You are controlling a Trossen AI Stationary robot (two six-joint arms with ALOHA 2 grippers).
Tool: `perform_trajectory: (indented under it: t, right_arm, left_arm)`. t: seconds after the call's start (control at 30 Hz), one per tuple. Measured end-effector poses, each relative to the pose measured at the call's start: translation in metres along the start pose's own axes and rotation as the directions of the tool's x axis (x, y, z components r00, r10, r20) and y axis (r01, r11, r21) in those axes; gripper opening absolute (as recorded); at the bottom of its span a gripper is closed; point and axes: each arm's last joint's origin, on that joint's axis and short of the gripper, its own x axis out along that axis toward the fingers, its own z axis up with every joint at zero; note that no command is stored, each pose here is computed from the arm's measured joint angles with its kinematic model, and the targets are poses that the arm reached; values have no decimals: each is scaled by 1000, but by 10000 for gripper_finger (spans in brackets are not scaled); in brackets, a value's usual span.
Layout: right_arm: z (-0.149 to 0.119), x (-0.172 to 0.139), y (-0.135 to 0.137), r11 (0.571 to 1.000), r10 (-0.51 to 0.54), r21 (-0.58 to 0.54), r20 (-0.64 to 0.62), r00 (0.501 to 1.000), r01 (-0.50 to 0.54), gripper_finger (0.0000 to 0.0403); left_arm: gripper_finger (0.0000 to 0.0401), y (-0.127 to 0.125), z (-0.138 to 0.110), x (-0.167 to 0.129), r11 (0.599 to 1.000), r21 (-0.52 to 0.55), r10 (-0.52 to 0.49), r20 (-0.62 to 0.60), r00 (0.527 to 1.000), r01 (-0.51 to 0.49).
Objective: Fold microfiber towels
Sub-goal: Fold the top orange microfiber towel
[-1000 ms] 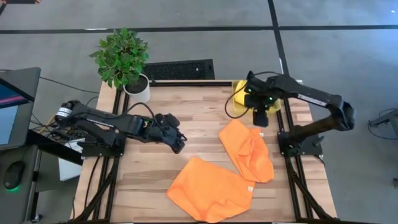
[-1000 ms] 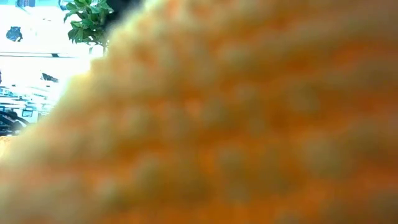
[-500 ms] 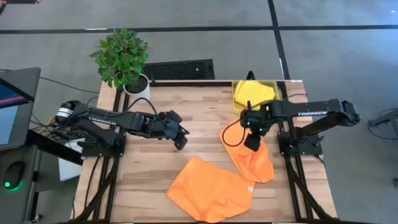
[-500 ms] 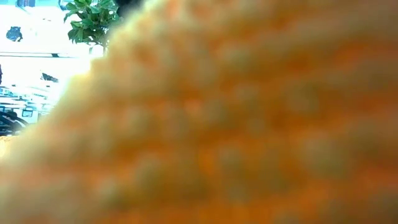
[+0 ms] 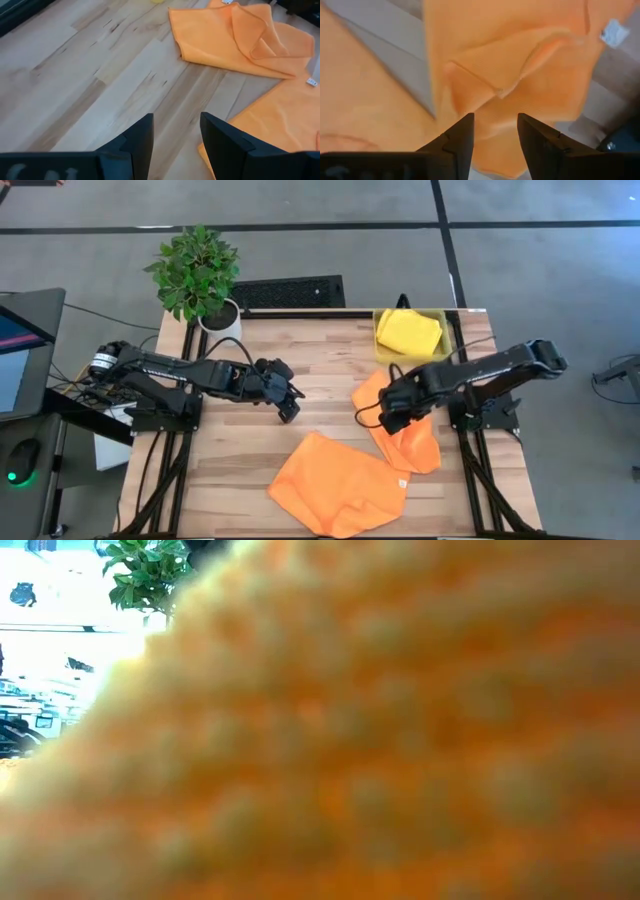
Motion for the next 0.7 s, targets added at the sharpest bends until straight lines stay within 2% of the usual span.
perform_trajectory:
  t: [0.17, 0.47, 0.7]
  right_arm:
    - [2, 24, 12, 995, -103, -5, -25, 994, 103, 180]
    - [16, 48, 17, 976, -216, 19, -21, 976, 216, 184]
    - [24, 63, 20, 961, -269, -76, -38, 962, 266, 177]
  left_arm:
    - [154, 0, 0, 0, 1000, 21, -1, 0, 1000, 1]
    - [154, -1, -1, 0, 999, 43, -24, -23, 999, 25]
    - [154, 0, -1, 0, 999, 44, -23, -25, 999, 24]
